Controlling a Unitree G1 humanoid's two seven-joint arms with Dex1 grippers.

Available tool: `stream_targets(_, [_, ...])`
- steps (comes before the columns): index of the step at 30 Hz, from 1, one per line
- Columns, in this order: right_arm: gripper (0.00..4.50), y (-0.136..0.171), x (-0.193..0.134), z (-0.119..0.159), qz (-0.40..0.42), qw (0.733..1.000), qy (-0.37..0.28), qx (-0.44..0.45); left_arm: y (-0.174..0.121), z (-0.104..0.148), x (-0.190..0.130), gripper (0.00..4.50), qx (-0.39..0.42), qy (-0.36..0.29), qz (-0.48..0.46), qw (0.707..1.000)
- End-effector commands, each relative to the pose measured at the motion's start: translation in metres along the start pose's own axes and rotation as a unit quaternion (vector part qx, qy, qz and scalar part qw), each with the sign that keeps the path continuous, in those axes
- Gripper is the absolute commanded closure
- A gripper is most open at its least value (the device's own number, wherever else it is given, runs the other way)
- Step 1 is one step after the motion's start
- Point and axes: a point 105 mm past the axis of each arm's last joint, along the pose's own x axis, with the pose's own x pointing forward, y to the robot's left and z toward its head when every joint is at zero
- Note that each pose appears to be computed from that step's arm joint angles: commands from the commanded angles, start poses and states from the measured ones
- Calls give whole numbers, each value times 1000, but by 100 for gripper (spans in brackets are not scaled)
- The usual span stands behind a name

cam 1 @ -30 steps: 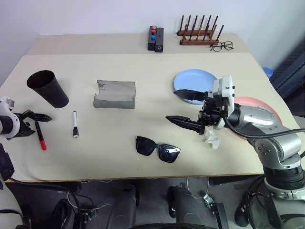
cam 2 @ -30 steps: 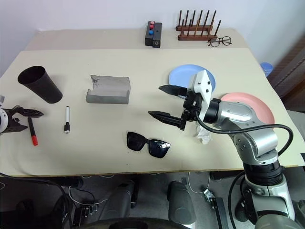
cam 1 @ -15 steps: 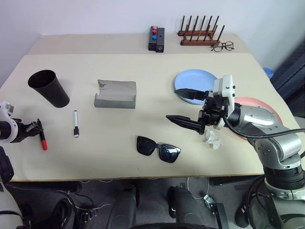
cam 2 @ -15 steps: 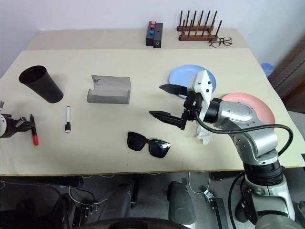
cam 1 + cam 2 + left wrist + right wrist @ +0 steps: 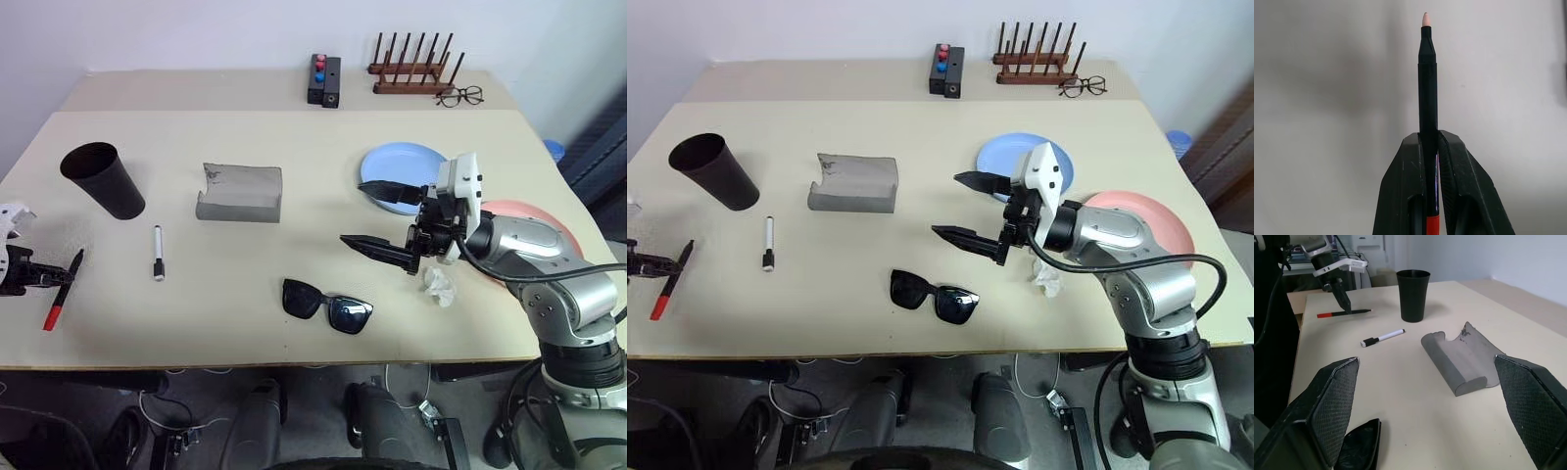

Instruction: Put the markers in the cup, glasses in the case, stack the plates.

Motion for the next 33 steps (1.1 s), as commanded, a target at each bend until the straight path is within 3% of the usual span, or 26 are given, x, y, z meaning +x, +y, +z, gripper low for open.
stream_targets(1, [0,-1,-1,10,-2,1000,-15,-21,2,14,-18,447,40,-38,16,998])
stream_targets(3, [0,-1,-2,10,-4,1000,-13,-21,1,21,-24,447,61,-72,12,995])
stream_targets(11, [0,-2,-4,10,-7,1000,-12,-20,-30,6,-35,447,193,-80,-44,977])
stream_targets(14, [0,-3,-4,10,-4,1000,-16,-15,-40,36,-43,447,252,-200,-25,947])
stream_targets(18, [0,-4,-7,8,-2,1000,-18,-5,-56,66,-62,447,262,-348,-15,900])
stream_targets(23, [0,-7,-8,6,-7,1000,-16,-3,-68,66,-72,447,270,-414,-35,869])
stream_targets(26, [0,-8,-7,7,-8,1000,-17,-5,-81,90,-91,447,263,-514,-38,816])
stream_targets(33, [0,-9,-6,8,-10,1000,-20,-6,-88,122,-122,447,230,-641,-50,731])
